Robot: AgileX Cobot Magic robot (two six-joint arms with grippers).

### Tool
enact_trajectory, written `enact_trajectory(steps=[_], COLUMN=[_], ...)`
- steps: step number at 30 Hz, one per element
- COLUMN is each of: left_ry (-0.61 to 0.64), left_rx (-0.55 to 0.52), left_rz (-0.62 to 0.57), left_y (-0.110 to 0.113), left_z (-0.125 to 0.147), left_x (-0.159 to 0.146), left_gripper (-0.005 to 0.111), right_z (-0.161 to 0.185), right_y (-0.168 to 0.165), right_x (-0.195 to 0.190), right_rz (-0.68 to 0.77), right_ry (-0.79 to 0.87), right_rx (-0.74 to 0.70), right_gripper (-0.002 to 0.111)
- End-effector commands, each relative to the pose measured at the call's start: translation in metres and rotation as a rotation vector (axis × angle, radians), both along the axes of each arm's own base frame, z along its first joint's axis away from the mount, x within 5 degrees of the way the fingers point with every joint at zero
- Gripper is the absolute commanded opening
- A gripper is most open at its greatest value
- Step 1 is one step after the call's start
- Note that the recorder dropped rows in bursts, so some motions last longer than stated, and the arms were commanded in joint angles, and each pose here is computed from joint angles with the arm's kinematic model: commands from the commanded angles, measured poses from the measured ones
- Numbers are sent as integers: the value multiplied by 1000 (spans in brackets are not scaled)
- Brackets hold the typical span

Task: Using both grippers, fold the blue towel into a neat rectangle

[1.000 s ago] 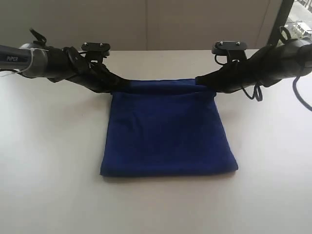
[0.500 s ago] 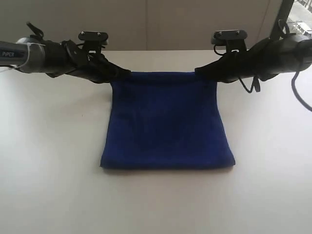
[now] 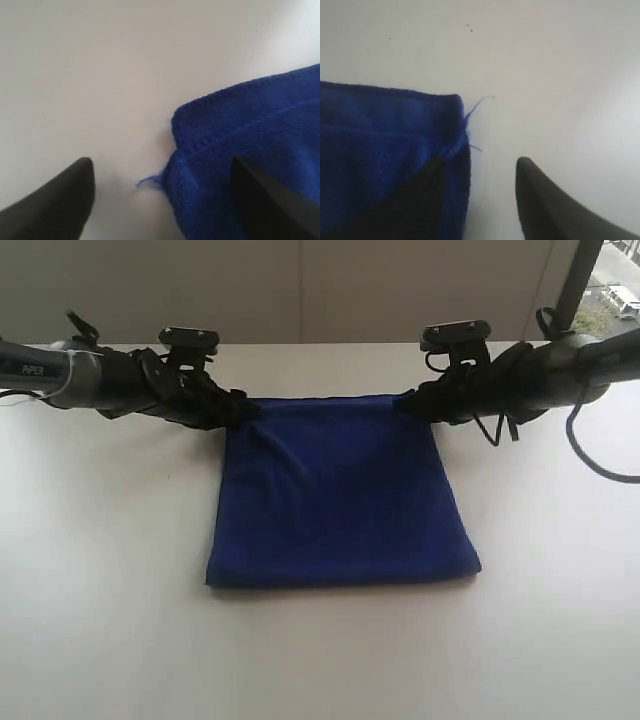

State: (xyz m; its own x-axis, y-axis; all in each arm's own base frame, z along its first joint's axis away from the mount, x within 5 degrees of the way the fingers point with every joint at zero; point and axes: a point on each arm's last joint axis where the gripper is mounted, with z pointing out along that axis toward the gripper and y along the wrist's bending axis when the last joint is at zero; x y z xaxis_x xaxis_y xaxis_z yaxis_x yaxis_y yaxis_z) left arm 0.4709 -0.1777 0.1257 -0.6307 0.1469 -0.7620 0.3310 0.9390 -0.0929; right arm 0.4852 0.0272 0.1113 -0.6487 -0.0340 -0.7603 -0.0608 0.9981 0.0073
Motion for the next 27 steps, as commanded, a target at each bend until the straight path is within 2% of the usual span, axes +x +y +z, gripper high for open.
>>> enact_trajectory(steps=[1,6,7,9,11,15,19,23,27], left_ry=[-13,23,75,130,183,286,404,516,492], left_rx=[-17,-37,-44,-41,-40,-29,-34,0,53], left_rz=[-10,-67,-113,-161,-198,-252,-290,-349,-371], left_y=[-1,-3,-4,-5,-5,-5,-6,-22,-35], left_z=[19,54,69,81,88,88,79,57,41], left_x=[-1,-13,-22,-32,-41,-54,-67,-96,-121], left_gripper=[84,79,70,56,38,0,0,0,0], right_z=[38,75,88,98,104,102,92,77,62], right_y=[1,11,16,20,23,24,23,30,32], right_x=[0,-12,-19,-27,-35,-50,-64,-92,-119], right_rz=[20,141,201,237,269,261,223,221,181], right_ry=[-74,-49,-22,-1,19,106,240,325,325], right_rx=[-3,59,91,120,135,183,214,223,186], right_gripper=[46,41,32,17,-1,0,0,0,0])
